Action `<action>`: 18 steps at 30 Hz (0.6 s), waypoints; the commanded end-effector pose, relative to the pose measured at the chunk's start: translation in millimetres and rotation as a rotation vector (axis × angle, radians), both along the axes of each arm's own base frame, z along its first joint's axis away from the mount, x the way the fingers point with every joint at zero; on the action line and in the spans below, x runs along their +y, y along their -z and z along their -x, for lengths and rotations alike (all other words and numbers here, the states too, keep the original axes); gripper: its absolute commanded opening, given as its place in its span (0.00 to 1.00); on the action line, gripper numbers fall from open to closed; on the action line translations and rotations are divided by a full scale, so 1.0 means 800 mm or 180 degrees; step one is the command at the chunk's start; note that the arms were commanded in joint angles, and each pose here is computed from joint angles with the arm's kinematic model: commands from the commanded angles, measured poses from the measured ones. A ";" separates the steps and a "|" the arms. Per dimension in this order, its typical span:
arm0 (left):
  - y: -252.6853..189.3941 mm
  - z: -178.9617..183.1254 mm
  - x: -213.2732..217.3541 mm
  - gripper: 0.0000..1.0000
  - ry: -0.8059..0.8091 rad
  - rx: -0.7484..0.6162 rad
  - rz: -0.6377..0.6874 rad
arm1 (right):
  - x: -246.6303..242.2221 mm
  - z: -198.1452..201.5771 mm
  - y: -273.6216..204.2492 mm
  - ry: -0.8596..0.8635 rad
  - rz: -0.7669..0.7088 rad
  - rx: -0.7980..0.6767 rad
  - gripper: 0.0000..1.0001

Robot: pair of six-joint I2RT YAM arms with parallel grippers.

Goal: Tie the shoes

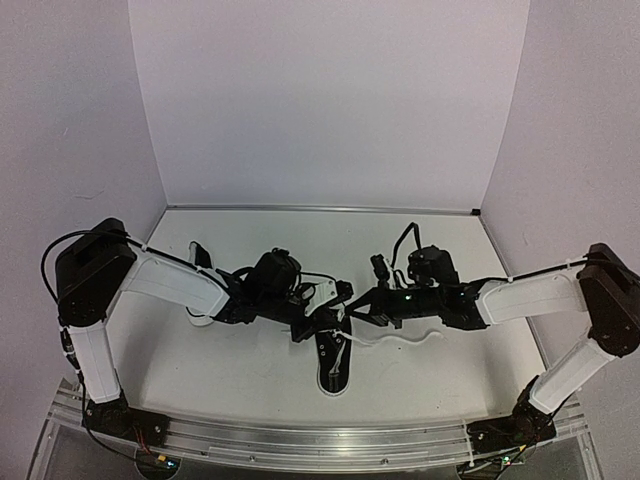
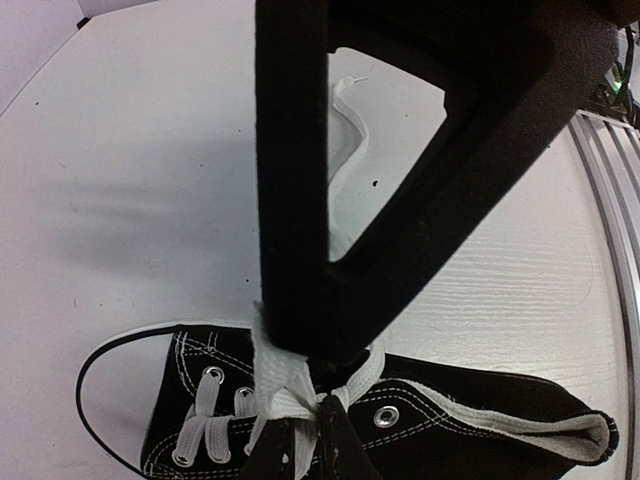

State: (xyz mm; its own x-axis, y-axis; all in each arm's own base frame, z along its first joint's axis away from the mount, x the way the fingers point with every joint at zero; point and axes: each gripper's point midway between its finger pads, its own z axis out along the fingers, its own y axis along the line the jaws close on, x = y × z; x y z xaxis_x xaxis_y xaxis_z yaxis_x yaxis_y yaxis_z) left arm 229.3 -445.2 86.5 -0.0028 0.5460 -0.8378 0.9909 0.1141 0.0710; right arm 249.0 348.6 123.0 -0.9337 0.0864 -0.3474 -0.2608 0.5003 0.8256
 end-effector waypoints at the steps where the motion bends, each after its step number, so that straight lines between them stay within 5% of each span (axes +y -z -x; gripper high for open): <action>1: -0.028 -0.012 -0.019 0.11 -0.0046 -0.0110 0.0197 | -0.003 0.001 -0.015 0.0033 -0.0044 -0.0126 0.00; 13: -0.028 -0.018 -0.022 0.12 -0.0123 -0.0133 0.0186 | -0.003 0.001 -0.013 0.0040 -0.0032 -0.0103 0.00; 18: -0.030 -0.018 -0.022 0.00 -0.0139 -0.0142 0.0211 | -0.006 0.002 -0.011 0.0057 -0.0015 -0.0090 0.00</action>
State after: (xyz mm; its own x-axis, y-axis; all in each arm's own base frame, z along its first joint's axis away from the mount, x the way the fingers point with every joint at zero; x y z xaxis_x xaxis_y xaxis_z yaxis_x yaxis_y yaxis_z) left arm 235.8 -449.4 87.7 -0.0150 0.5447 -0.8385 0.9862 0.1464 0.0774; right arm 250.5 347.1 125.9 -0.9294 0.0976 -0.3559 -0.2624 0.5036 0.8232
